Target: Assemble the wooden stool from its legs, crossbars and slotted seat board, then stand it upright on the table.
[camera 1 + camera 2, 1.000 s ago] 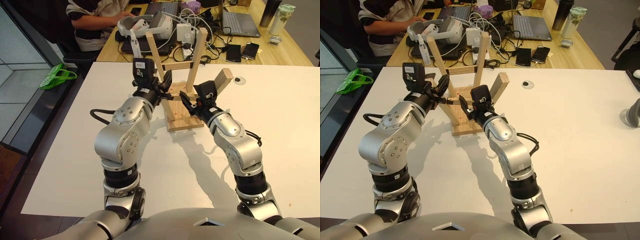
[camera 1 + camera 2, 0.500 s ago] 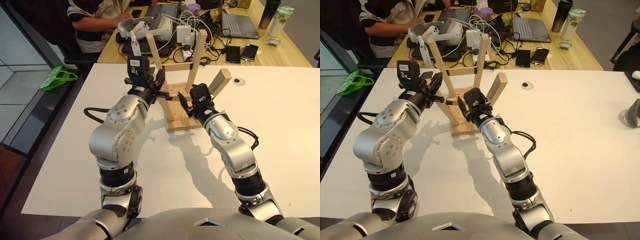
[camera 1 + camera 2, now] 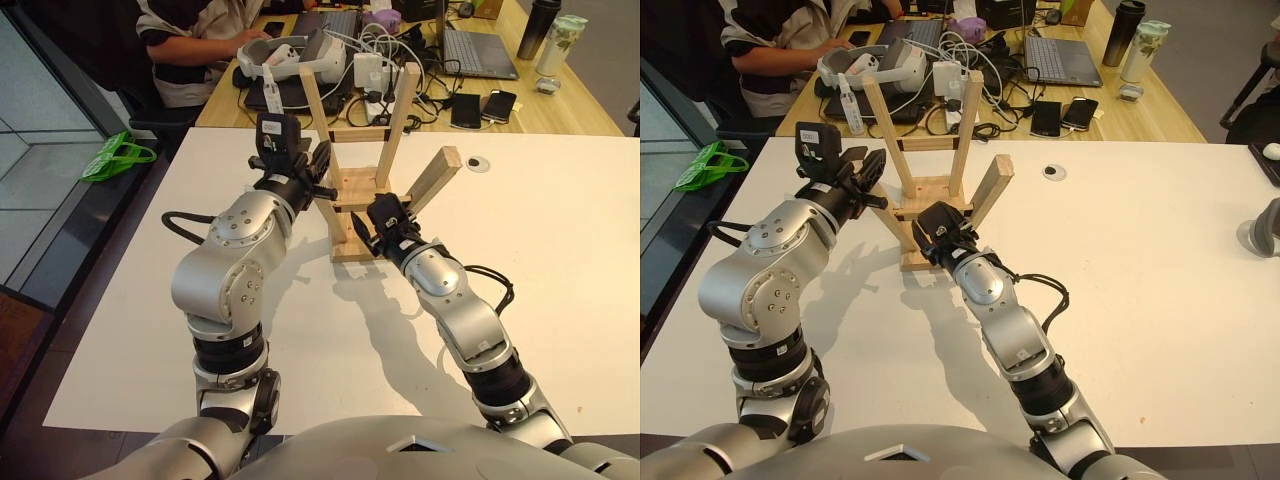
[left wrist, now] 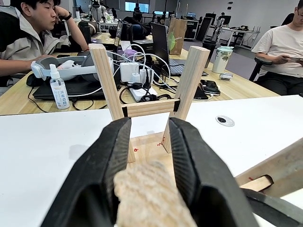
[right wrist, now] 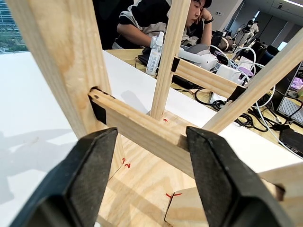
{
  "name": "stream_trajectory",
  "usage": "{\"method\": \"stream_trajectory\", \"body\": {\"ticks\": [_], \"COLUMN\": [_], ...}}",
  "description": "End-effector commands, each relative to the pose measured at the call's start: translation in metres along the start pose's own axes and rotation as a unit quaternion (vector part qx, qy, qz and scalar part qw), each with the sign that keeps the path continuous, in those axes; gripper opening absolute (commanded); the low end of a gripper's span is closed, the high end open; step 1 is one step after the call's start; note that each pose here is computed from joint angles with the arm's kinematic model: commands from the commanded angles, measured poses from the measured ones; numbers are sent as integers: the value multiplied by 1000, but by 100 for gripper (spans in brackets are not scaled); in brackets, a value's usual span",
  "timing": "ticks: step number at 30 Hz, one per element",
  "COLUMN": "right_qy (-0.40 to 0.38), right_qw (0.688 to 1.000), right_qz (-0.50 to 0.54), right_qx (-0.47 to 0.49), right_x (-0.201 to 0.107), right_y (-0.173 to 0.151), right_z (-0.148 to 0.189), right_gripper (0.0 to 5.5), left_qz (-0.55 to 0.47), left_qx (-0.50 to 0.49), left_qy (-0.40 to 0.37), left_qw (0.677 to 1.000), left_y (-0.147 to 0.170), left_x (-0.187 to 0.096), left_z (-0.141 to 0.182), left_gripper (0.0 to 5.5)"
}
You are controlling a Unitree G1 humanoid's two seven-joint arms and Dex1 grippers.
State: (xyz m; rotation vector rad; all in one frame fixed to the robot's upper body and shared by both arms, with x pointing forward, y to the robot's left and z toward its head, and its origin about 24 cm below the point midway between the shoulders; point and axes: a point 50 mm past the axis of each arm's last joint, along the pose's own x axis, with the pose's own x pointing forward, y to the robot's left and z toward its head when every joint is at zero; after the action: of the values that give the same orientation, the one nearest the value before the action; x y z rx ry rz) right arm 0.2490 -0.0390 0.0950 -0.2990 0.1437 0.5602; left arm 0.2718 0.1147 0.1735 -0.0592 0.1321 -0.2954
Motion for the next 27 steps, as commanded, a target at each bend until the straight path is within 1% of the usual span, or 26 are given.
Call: {"method": "stream_trajectory", "body": {"ticks": [1,2,7,10,13,15,17,19,20,22,24,26,27], "right_qy": [44,20,-61,-123,-214,-276,-339,-384,-393,-405,-381,-348,-333], "right_qw": [998,999,995,986,960,932,898,866,857,840,842,849,852], "right_qz": [30,32,37,43,52,65,77,73,71,19,-79,-139,-154], "right_qx": [21,31,69,100,175,226,270,311,324,360,373,373,373], "right_x": [-3,-4,-13,-22,-38,-48,-57,-63,-64,-66,-63,-60,-58], "right_y": [4,2,-12,-21,-40,-56,-72,-89,-94,-117,-141,-152,-153], "right_z": [-21,-15,8,26,52,73,97,115,119,120,104,86,78], "right_gripper": [267,267,267,267,267,267,267,267,267,267,267,267,267], "left_qz": [-26,-18,4,9,14,6,-2,-7,-9,-25,-47,-66,-76], "left_qx": [-5,-8,-32,-55,-81,-96,-95,-87,-85,-83,-69,-65,-68], "left_qy": [-7,-18,-51,-84,-145,-175,-190,-208,-216,-252,-278,-296,-293], "left_qw": [1000,1000,998,995,986,980,977,974,973,964,957,951,951], "left_y": [-8,-7,-1,3,9,12,12,11,11,11,9,9,10], "left_x": [1,2,4,2,-2,-5,-7,-9,-10,-14,-17,-19,-19], "left_z": [3,5,14,23,43,54,61,70,73,93,110,120,120], "left_gripper": [127,155,220,220,220,220,220,220,220,220,220,220,220]}}
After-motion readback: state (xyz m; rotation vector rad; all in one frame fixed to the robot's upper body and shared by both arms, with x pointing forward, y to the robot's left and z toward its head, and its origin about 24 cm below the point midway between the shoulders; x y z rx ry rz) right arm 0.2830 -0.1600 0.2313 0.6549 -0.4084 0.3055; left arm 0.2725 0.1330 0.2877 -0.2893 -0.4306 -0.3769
